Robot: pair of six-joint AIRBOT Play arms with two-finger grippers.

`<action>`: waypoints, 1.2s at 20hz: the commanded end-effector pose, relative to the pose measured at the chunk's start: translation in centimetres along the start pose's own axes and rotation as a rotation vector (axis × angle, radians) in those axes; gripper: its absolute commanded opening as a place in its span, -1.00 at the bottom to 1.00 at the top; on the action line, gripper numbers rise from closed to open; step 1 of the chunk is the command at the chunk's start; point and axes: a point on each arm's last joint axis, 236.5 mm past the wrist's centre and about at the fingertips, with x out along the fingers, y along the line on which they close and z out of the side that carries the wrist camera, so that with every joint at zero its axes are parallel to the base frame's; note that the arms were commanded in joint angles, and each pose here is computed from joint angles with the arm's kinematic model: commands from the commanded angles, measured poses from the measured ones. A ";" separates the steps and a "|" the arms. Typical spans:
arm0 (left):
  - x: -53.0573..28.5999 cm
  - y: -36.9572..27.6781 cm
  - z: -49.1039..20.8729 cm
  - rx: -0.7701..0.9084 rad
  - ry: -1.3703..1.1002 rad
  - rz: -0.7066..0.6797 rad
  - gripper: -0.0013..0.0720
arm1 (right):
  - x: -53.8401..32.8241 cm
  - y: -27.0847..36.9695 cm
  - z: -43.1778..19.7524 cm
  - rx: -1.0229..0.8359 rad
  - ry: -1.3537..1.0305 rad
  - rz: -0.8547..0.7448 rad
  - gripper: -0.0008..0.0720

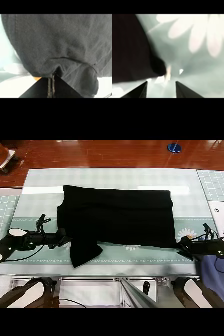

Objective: Fold the shirts.

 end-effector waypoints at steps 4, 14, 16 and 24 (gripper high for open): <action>0.0 0.1 -0.1 0.003 0.006 0.003 -0.90 | 1.7 3.4 2.6 0.054 -0.025 0.160 0.14; -4.0 -5.2 4.4 0.148 -0.051 -0.074 -0.90 | -4.7 9.4 7.3 -0.223 -0.095 0.283 -0.91; -6.1 -7.7 7.9 0.186 -0.140 -0.082 -0.90 | -7.0 10.9 9.5 -0.267 -0.163 0.279 -0.91; -5.2 -15.7 21.5 0.198 -0.224 -0.122 -0.90 | -5.2 17.2 19.0 -0.289 -0.242 0.263 -0.91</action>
